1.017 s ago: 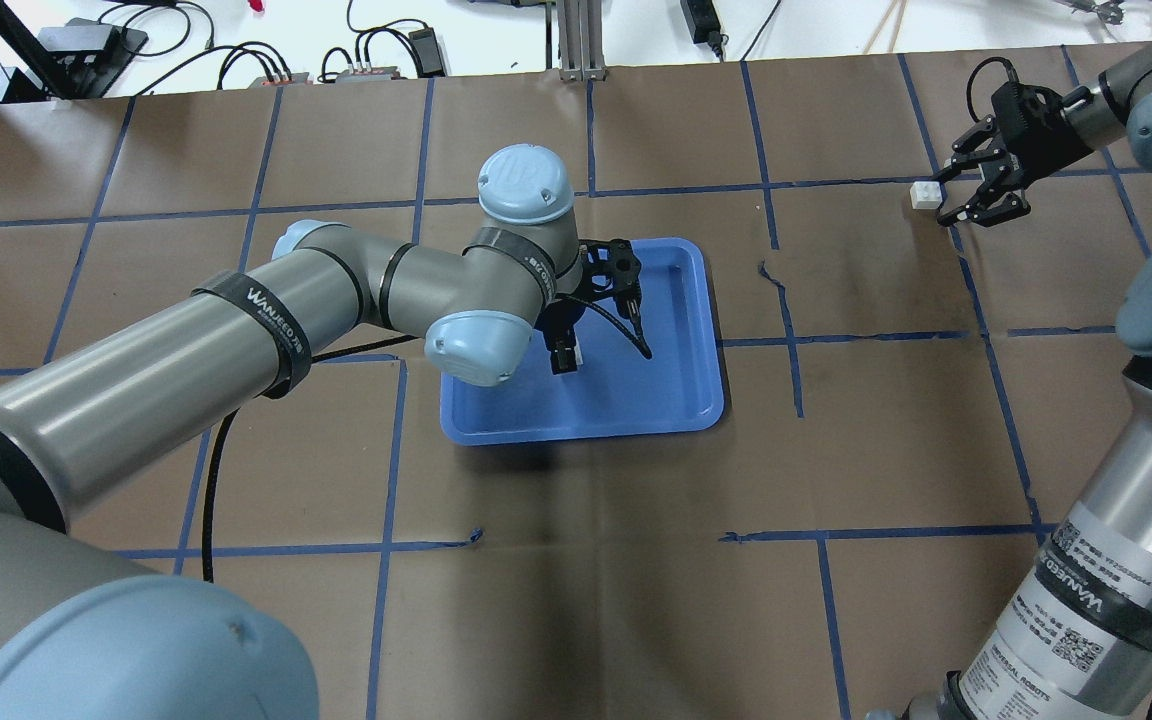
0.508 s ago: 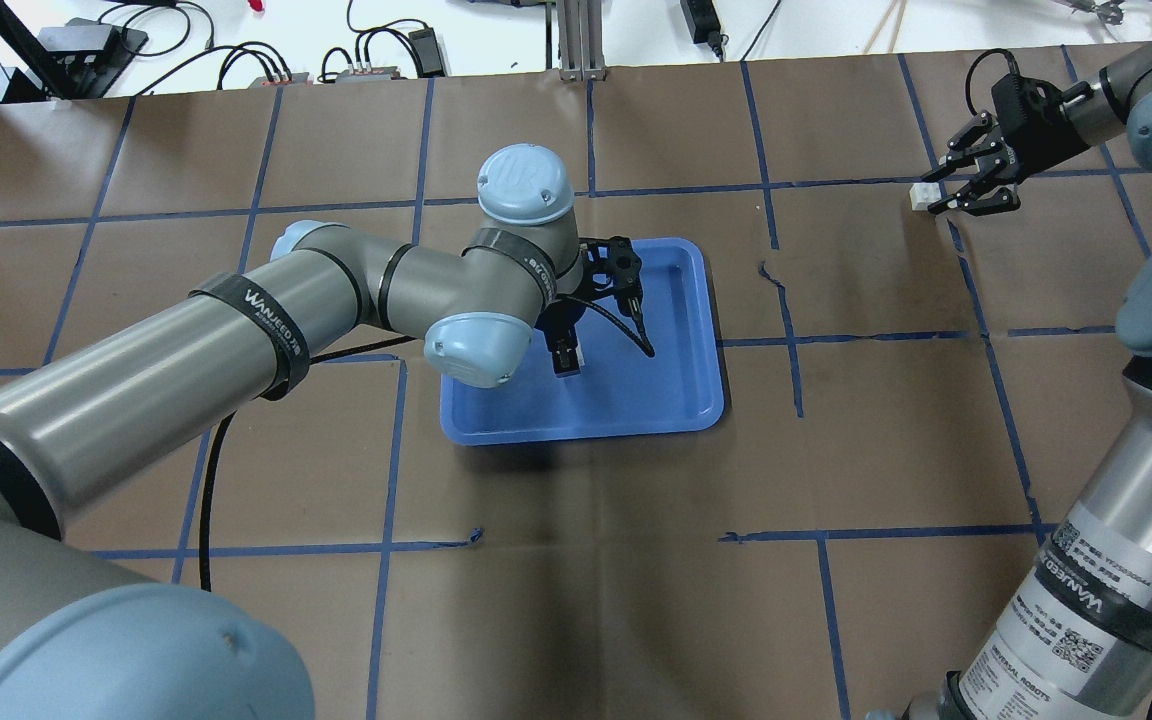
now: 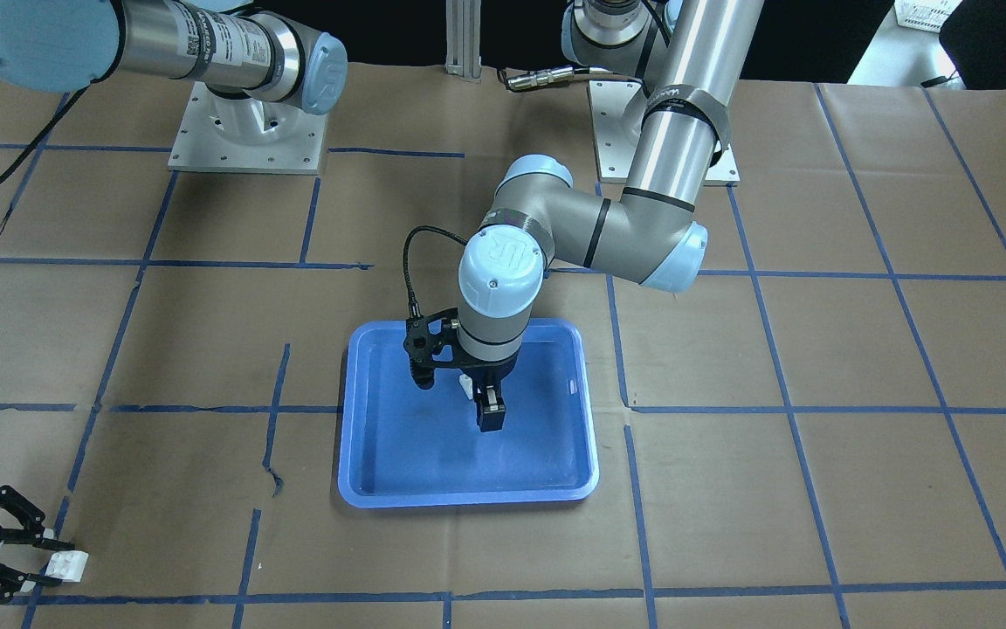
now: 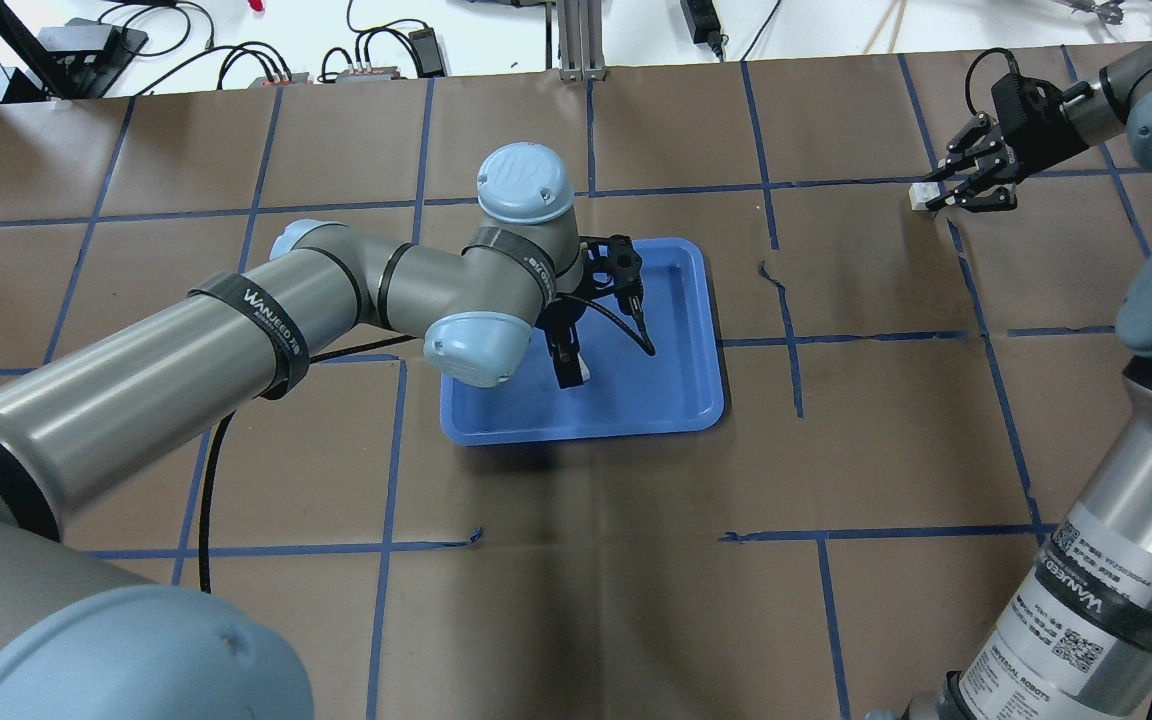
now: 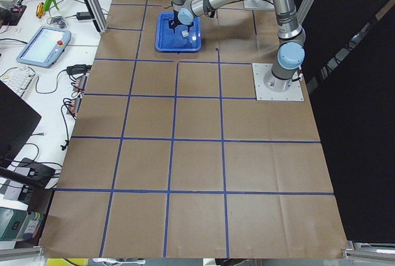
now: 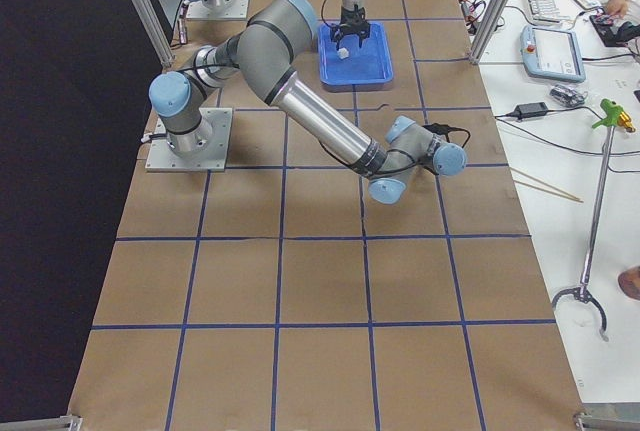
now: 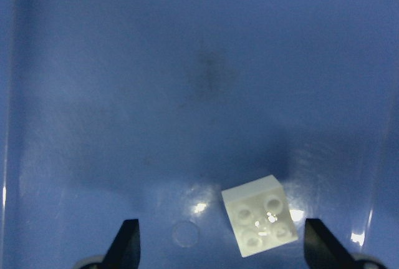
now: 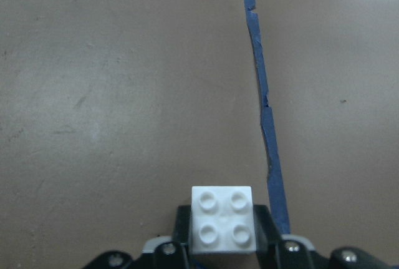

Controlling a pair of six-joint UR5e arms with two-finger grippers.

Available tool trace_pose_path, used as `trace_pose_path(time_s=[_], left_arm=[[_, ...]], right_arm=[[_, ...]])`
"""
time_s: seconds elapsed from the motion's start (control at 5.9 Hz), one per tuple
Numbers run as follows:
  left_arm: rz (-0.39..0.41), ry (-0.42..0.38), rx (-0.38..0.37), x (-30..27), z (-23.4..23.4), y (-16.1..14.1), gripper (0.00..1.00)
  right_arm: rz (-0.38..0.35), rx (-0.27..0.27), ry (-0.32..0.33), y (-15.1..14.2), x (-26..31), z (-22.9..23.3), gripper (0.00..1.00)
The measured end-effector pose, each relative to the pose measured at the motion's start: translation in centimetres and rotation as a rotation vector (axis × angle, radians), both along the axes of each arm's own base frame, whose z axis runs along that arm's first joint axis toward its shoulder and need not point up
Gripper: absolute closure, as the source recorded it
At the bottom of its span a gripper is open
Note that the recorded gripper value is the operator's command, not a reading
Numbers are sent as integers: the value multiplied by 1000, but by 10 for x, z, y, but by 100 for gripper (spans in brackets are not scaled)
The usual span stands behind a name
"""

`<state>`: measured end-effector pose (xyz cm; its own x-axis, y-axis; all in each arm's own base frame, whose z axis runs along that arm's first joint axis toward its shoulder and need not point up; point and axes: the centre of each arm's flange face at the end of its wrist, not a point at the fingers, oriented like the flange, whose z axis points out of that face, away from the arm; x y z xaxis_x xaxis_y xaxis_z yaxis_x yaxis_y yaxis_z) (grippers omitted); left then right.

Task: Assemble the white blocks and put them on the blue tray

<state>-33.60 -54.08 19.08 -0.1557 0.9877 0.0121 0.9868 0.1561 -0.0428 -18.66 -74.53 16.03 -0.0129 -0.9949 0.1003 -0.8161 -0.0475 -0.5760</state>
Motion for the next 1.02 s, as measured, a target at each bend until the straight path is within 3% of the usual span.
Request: trace_pose_path(time_s=[0.34,0.68,1.02], left_arm=[[2,5,-26,1,24,-1,7],[43,-14,-43,11,83,5,7],[259,-37,-72,56,151,11,4]], right_arm=[[-13,-13,14,-2,1,20,82],[-39,-23,39,1,27,83,82],[-21,17,28,28,64,131,86]])
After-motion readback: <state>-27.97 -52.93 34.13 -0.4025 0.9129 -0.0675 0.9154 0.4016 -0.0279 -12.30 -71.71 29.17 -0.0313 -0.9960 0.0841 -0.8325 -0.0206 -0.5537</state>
